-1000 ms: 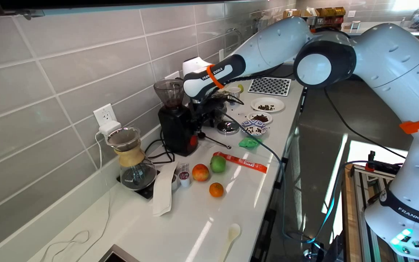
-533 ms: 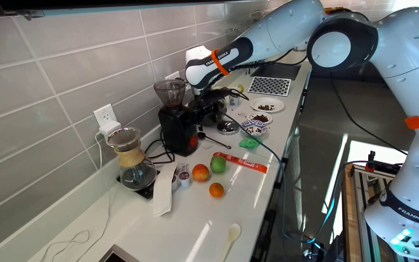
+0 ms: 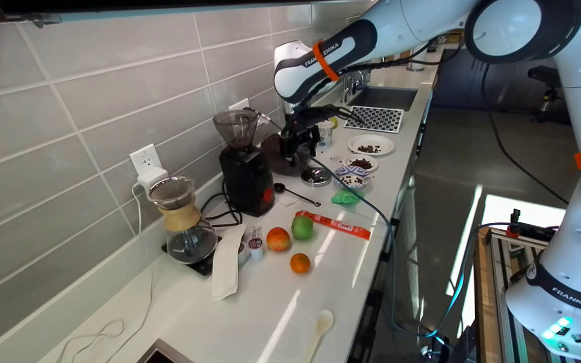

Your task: Use the black ladle to take some coffee beans from the glass container and place them in the black and white bowl.

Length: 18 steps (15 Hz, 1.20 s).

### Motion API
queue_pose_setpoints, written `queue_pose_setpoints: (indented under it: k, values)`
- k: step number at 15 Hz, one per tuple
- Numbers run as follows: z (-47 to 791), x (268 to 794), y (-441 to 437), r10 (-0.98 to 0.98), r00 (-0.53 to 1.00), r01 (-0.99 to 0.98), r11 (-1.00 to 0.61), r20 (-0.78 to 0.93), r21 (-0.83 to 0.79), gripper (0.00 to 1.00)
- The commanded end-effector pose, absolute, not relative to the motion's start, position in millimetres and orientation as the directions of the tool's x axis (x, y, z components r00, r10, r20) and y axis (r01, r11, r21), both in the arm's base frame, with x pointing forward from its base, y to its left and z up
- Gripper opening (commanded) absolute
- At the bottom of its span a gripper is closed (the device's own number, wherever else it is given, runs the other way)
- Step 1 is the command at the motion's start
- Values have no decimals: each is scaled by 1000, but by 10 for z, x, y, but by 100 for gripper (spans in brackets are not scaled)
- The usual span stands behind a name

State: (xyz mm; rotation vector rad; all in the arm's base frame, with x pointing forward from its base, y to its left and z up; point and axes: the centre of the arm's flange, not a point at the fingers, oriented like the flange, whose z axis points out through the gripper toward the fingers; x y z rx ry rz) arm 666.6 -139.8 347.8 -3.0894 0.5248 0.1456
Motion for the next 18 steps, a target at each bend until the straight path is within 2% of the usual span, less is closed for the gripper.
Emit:
queue_pose_setpoints:
  k: [1, 11, 12, 18]
  values:
    - [3628, 6227, -1397, -309, 949, -310, -951, -60, 4, 100]
    - [3848, 5766, -1587, -334, 942, -335, -941, 29, 45, 100]
    - [3854, 5997, -1592, -334, 942, -334, -942, 1, 28, 100]
    - [3868, 5987, -1593, -334, 943, -334, -942, 4, 29, 100]
